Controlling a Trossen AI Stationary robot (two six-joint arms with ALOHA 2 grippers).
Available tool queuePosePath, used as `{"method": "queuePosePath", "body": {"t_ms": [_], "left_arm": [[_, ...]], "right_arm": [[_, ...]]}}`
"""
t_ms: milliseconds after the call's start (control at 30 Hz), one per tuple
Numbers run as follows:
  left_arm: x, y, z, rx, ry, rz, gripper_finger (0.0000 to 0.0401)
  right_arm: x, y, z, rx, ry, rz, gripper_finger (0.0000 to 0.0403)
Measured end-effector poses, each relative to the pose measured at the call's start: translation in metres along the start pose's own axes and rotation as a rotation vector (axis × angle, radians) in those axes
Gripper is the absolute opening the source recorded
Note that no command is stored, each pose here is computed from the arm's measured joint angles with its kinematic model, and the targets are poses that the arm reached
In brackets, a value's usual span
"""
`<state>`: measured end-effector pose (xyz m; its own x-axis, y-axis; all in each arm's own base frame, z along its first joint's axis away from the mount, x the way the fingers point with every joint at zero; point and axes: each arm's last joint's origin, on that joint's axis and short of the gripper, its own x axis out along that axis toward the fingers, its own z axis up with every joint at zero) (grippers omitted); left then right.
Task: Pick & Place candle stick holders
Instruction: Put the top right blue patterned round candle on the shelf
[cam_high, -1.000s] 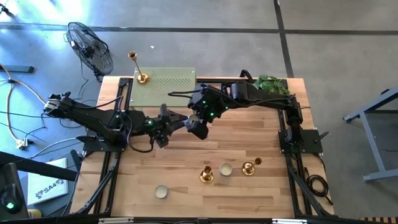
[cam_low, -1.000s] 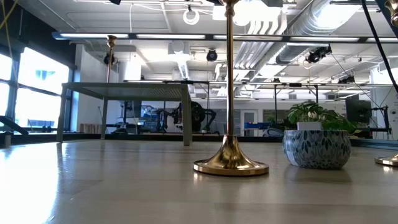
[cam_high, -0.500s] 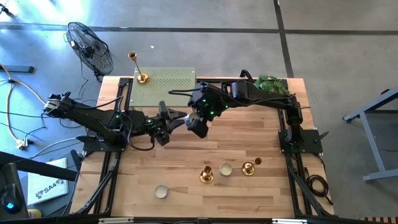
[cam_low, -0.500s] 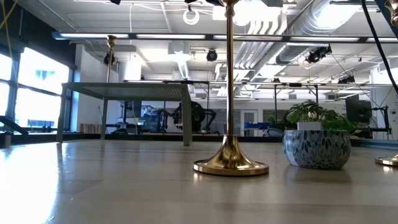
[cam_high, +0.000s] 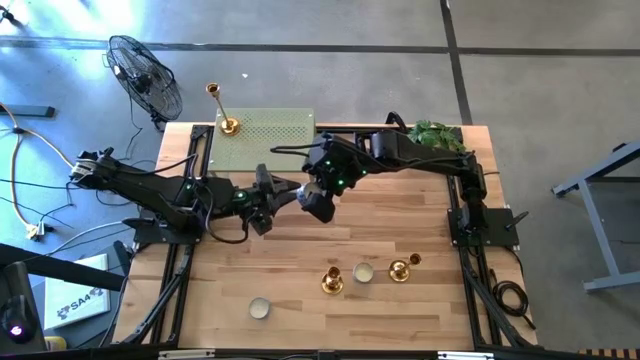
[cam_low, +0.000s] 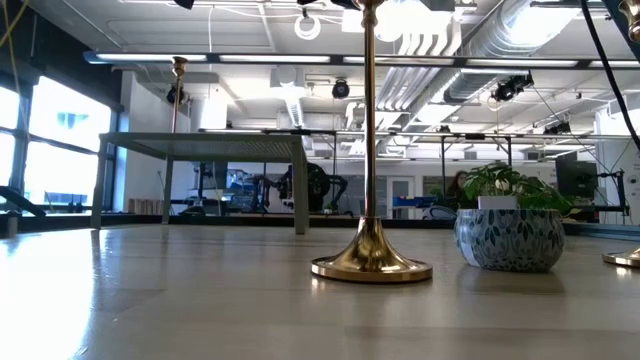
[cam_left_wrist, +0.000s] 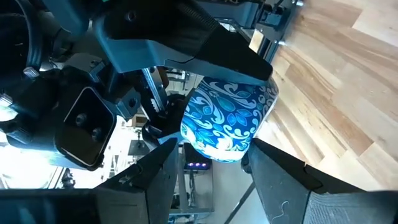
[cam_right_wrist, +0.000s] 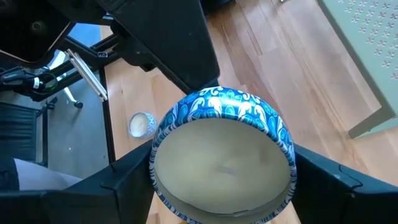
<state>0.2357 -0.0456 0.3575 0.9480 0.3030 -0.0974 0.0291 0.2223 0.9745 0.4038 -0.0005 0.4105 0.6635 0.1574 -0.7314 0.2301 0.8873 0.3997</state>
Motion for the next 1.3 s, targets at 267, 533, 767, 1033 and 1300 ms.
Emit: {"method": "queuePosePath", "body": {"t_ms": [267,533,767,1033,1300], "left_arm": [[-0.0005,0.0017,-0.0044,0.028,0.149,0.04,0.0191],[-0.0007,0.0026,-0.0047,-0.005,0.172,0.056,0.0191],[-0.0011,0.0032,-0.0063,0.016,0.229,0.07,0.0191],[-0.0004,0.0029,-0.0038,0.052,0.148,0.05,0.0191],[-0.0002,0.0023,-0.0018,-0.136,0.075,0.041,0.0191]], "right_arm": [[0.0,0.0,0.0001,-0.003,-0.001,-0.001,0.0286],[0.0,0.0,0.0001,-0.003,-0.001,-0.002,0.0289],[0.0,-0.0008,-0.0006,0.001,0.002,-0.018,0.0294],[0.0,-0.0009,-0.0006,-0.002,0.001,-0.02,0.0296],[0.0,-0.0013,-0.0009,-0.017,0.001,-0.03,0.0297]]}}
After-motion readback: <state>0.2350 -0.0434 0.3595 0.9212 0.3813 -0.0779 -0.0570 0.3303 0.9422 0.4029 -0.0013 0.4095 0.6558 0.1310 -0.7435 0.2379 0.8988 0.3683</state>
